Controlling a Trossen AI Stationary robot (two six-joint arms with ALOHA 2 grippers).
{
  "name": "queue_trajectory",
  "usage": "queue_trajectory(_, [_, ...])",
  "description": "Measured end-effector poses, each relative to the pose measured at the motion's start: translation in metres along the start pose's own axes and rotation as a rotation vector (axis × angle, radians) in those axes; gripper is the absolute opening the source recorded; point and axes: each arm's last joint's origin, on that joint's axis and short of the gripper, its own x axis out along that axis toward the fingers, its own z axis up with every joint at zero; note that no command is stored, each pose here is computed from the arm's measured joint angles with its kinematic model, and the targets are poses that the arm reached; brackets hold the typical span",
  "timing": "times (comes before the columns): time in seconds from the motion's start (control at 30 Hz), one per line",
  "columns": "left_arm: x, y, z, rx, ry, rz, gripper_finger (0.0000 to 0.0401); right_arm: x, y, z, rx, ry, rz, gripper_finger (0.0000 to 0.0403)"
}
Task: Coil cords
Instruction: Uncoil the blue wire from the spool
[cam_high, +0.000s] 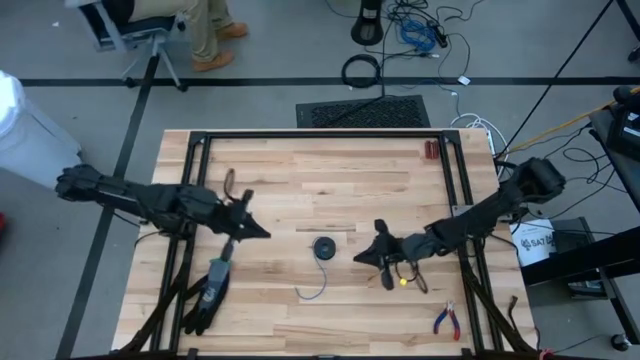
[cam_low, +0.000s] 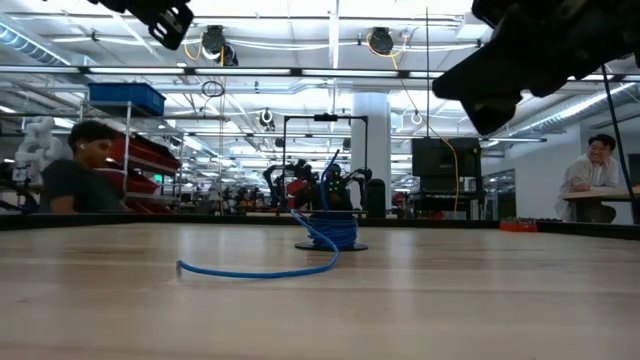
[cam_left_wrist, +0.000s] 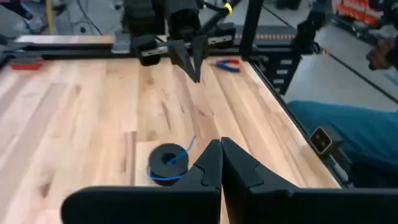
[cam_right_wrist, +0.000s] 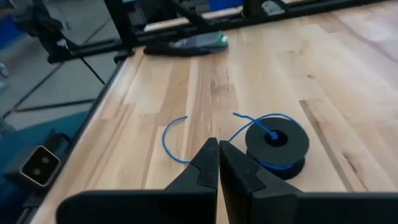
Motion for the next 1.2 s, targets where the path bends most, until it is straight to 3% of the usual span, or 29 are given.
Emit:
queue_trajectory(0.13, [0.021, -0.008, -0.010, -0.036, 0.092, -0.038, 0.0002, 0.019, 0.009, 0.000, -0.061, 0.069, -0.014, 0.0013])
queue_trajectory(0.3, [0.045, -0.023, -0.021, -0.047, 0.158, -0.086, 0.0002, 0.038, 0.024, 0.004, -0.157, 0.201, -0.080, 0.0059])
queue_trajectory(0.4, [0.057, -0.030, -0.026, -0.040, 0.165, -0.076, 0.0002, 0.044, 0.031, 0.011, -0.205, 0.214, -0.137, 0.0089])
queue_trajectory(0.73, [0.094, -0.055, -0.046, 0.008, 0.171, -0.077, 0.0002, 0.049, 0.048, 0.005, -0.423, 0.257, -0.135, 0.0167])
queue_trajectory(1.0, [0.109, -0.063, -0.057, 0.033, 0.158, 0.005, 0.0002, 0.061, 0.040, -0.012, -0.679, 0.301, -0.277, 0.0180])
queue_trajectory(1.2, [0.110, -0.068, -0.060, 0.048, 0.156, 0.035, 0.0002, 0.071, 0.035, -0.020, -0.824, 0.329, -0.277, 0.0171])
